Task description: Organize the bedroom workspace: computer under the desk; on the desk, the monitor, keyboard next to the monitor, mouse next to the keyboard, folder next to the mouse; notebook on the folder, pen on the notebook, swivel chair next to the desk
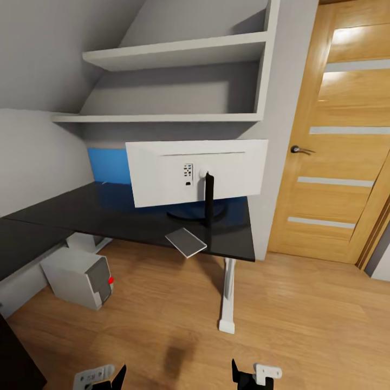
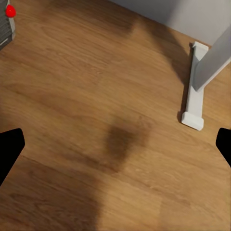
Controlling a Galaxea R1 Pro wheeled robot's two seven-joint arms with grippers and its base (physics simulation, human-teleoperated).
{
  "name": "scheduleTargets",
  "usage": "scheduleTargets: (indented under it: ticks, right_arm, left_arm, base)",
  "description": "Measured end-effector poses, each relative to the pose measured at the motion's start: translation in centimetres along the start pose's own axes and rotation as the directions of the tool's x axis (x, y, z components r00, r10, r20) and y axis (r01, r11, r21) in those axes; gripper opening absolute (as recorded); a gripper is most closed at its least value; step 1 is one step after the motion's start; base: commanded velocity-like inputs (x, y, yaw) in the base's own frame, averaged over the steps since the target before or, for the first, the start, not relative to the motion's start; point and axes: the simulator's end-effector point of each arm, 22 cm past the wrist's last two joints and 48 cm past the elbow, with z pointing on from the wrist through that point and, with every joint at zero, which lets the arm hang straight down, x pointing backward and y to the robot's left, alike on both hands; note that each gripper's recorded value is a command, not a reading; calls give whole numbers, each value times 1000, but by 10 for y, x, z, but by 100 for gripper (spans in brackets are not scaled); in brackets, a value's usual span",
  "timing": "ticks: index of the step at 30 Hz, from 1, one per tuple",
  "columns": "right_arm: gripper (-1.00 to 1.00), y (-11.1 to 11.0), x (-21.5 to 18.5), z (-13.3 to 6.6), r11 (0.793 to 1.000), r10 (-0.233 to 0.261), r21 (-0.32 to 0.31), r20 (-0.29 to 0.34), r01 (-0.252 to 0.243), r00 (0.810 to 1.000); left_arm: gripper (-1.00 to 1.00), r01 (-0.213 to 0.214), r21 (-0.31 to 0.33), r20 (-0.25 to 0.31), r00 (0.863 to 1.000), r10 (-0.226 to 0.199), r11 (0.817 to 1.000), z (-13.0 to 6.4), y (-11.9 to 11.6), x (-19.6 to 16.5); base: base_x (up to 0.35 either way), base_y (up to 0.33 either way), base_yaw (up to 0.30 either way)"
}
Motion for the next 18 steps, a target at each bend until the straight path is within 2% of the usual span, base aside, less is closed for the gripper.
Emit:
scheduleTargets:
  ticks: [8, 18]
  right_arm:
    - [100, -3, 14, 6, 1000, 0, 0, 4, 0, 1000]
    - [100, -5, 30, 15, 1000, 1, -3, 14, -1, 1000]
  left_arm:
    - [100, 21, -2, -9, 1000, -21, 1000, 7, 5, 17]
    - [100, 23, -6, -12, 1000, -23, 1000, 15, 11, 37]
  base:
    - [0, 0, 0]
    - [0, 0, 0]
